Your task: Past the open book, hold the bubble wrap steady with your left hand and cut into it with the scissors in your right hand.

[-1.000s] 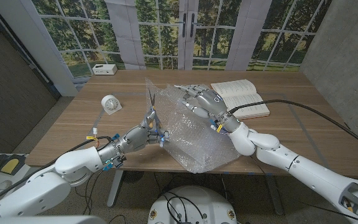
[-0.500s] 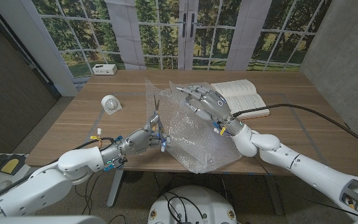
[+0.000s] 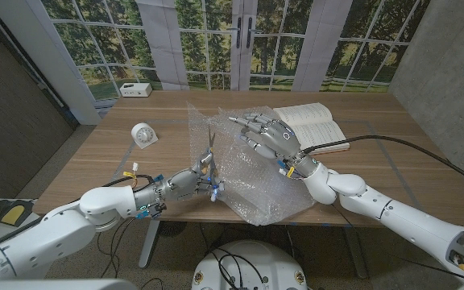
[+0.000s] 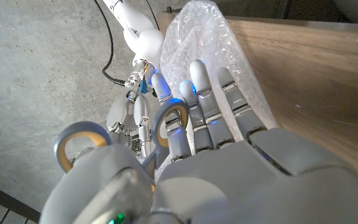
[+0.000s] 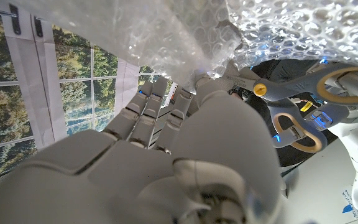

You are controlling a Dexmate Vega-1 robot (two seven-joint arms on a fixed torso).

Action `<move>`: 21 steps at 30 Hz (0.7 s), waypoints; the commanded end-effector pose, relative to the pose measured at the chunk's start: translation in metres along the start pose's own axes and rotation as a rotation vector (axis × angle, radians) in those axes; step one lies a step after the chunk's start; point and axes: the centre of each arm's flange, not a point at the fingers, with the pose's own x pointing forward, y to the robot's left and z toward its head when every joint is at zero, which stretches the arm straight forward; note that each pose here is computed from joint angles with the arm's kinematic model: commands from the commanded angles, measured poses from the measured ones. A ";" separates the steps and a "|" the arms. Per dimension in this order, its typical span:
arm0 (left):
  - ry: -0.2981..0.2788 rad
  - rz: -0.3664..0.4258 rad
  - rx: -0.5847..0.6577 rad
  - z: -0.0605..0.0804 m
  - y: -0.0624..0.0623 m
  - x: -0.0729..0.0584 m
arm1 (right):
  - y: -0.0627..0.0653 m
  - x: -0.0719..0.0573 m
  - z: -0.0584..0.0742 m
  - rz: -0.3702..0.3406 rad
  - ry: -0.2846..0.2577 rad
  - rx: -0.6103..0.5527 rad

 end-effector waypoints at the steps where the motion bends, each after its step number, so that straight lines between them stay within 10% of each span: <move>1: 0.057 -0.085 0.057 0.006 0.001 0.007 | -0.007 -0.005 -0.004 0.004 -0.003 0.000; 21: 0.064 -0.115 0.079 0.010 0.005 0.007 | -0.002 -0.014 -0.005 0.036 -0.007 -0.025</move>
